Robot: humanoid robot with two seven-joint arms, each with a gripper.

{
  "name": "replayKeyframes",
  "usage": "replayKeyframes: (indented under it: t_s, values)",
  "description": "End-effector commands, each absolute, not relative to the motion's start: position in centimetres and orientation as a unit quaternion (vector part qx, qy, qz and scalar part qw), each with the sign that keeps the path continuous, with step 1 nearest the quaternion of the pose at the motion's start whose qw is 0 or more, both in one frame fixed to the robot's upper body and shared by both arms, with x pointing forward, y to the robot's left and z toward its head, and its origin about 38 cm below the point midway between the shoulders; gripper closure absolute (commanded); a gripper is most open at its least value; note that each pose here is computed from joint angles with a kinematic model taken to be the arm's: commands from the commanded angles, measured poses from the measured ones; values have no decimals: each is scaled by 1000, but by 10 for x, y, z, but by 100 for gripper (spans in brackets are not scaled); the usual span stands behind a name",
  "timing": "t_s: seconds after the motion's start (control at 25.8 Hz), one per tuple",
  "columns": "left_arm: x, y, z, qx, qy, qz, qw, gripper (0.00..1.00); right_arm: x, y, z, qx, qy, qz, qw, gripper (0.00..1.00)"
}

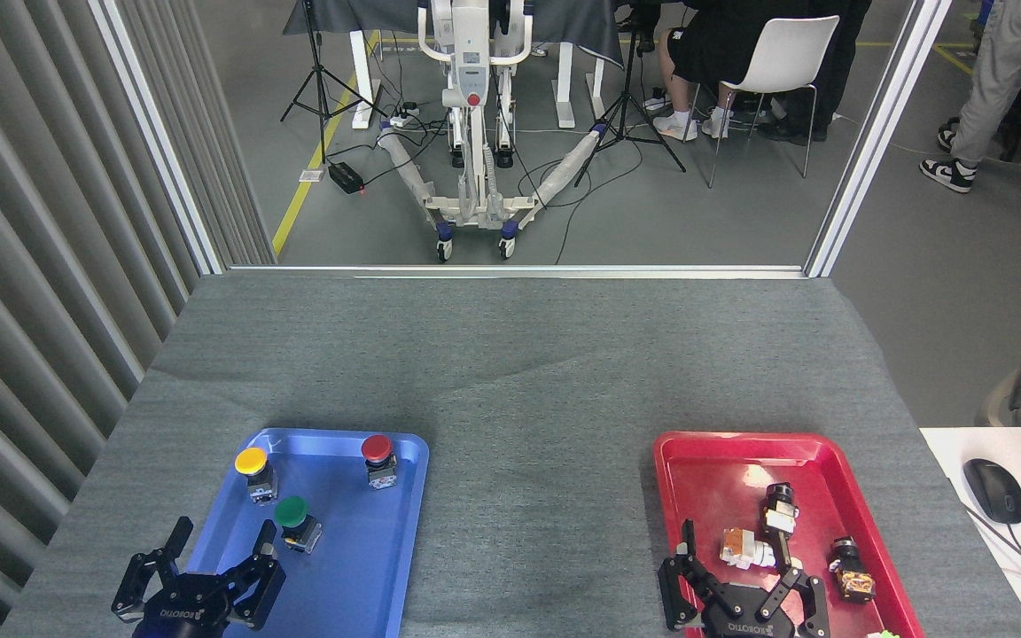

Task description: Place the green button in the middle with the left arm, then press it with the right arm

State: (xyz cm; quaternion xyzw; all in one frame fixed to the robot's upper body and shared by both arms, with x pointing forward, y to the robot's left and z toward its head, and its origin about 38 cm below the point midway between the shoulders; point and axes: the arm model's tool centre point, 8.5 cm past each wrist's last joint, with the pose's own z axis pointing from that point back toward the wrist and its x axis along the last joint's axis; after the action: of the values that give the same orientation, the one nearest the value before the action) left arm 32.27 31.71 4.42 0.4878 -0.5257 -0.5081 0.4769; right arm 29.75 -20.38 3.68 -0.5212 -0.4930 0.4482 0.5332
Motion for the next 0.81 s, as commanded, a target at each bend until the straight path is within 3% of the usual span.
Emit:
replayKeyframes:
  t_s: [0.0, 0.77]
  values:
    - [323, 317, 44, 487, -527, -508, 477, 0, 298, -205, 38, -522, -494, 448, 532, 0]
    - [325, 318, 46, 494, -527, -507, 470, 0, 291, -219, 32, -521, -486, 451, 538, 0]
